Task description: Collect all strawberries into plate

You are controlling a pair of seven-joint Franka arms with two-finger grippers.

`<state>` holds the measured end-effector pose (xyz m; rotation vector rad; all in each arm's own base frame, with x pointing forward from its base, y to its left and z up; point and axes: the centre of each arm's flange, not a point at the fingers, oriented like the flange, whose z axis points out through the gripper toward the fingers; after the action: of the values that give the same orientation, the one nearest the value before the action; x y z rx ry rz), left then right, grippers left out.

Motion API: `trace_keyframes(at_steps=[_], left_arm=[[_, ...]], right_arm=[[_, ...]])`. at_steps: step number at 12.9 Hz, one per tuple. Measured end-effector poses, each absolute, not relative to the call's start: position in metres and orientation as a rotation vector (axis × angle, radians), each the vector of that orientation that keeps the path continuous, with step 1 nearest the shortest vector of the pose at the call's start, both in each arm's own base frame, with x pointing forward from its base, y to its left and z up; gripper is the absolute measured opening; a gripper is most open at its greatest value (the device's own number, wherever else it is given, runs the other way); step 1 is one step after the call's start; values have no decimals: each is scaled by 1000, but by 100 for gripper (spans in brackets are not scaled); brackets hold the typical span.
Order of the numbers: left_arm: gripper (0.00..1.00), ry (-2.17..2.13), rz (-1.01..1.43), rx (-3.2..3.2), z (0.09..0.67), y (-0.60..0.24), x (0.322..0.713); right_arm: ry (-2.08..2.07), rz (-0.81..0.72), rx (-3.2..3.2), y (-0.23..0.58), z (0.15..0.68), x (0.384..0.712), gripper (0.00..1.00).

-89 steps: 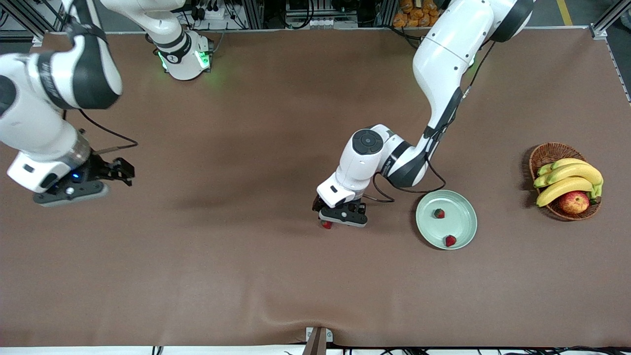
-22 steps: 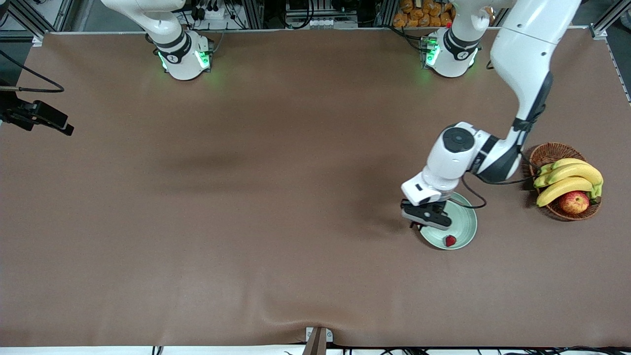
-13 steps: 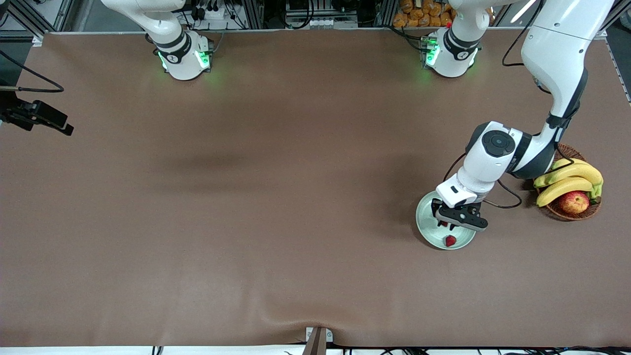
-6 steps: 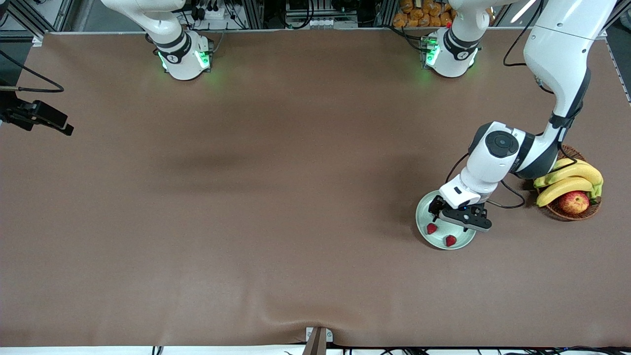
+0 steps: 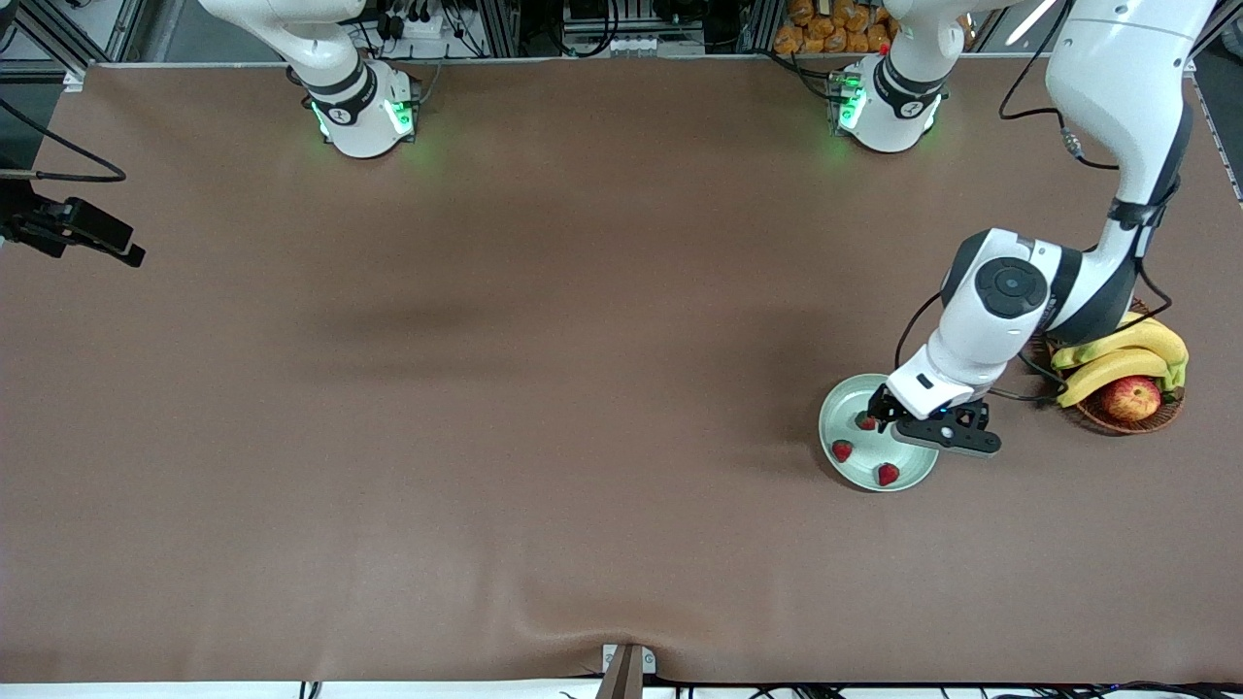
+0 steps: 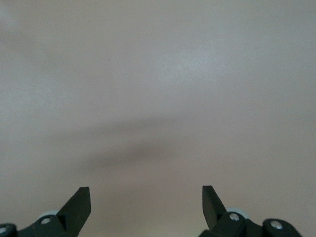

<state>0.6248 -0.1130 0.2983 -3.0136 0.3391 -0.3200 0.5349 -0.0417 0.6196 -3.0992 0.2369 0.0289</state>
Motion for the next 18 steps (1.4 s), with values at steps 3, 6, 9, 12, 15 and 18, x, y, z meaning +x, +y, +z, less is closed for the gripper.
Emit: trace_keyframes(at_steps=[3,6,9,12,15,18], left_arm=[[100,233,-162,-3033,336,-116,630],[100,131,-34,-3054,381,-114,637],[100,31,-12,-3079,422,-98,644],[100,-58,-75,-3100,465,-83,640],[100,-105,-99,-3098,497,-76,628],[100,-107,-110,-3075,523,-79,615]], right_arm=[[237,26,-3099,-42,620,535,100],[237,24,-3099,-42,621,535,100],[237,23,-3099,-42,621,535,100],[236,23,-3099,-41,621,535,100],[236,22,-3099,-41,621,535,100],[236,22,-3099,-41,621,535,100]])
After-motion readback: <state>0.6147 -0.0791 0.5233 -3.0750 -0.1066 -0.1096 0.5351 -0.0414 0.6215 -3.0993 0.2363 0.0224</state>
